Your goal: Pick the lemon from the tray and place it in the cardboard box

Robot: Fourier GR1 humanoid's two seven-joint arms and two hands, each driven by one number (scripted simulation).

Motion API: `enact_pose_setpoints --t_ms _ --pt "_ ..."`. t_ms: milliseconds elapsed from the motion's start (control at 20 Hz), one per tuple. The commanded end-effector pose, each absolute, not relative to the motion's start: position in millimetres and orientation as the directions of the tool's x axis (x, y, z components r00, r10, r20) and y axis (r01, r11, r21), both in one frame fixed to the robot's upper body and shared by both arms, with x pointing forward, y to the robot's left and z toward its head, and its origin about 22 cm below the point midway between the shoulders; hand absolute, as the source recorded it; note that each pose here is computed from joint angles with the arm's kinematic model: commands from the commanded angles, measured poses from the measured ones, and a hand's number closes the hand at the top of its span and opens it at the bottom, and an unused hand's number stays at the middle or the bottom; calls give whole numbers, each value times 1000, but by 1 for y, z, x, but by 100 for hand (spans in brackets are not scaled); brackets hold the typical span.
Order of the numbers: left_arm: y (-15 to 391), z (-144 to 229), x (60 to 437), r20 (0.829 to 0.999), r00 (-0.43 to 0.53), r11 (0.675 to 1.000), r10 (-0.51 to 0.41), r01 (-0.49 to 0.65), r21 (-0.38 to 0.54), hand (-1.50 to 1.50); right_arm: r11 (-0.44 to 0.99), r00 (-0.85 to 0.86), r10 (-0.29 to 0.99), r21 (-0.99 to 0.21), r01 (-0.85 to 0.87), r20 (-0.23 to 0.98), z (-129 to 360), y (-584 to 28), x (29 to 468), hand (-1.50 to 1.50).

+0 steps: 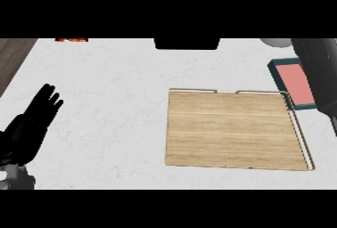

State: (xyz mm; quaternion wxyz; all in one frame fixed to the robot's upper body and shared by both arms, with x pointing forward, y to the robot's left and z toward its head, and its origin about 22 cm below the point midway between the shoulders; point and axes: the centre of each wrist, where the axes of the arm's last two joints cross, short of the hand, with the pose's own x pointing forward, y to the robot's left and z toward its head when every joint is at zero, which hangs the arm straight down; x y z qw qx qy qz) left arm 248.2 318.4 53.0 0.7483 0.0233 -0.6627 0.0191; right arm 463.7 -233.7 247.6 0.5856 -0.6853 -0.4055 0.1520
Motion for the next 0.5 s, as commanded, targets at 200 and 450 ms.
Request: enact_pose_setpoints --t_ms 200,450 --pt "321 51 254 993 122 998 10 -56 -4 0 2 632 734 -932 363 248 232 -303 461 150" --pt "325 64 258 992 121 998 15 -60 -7 0 22 613 749 -933 358 252 210 -324 455 150"
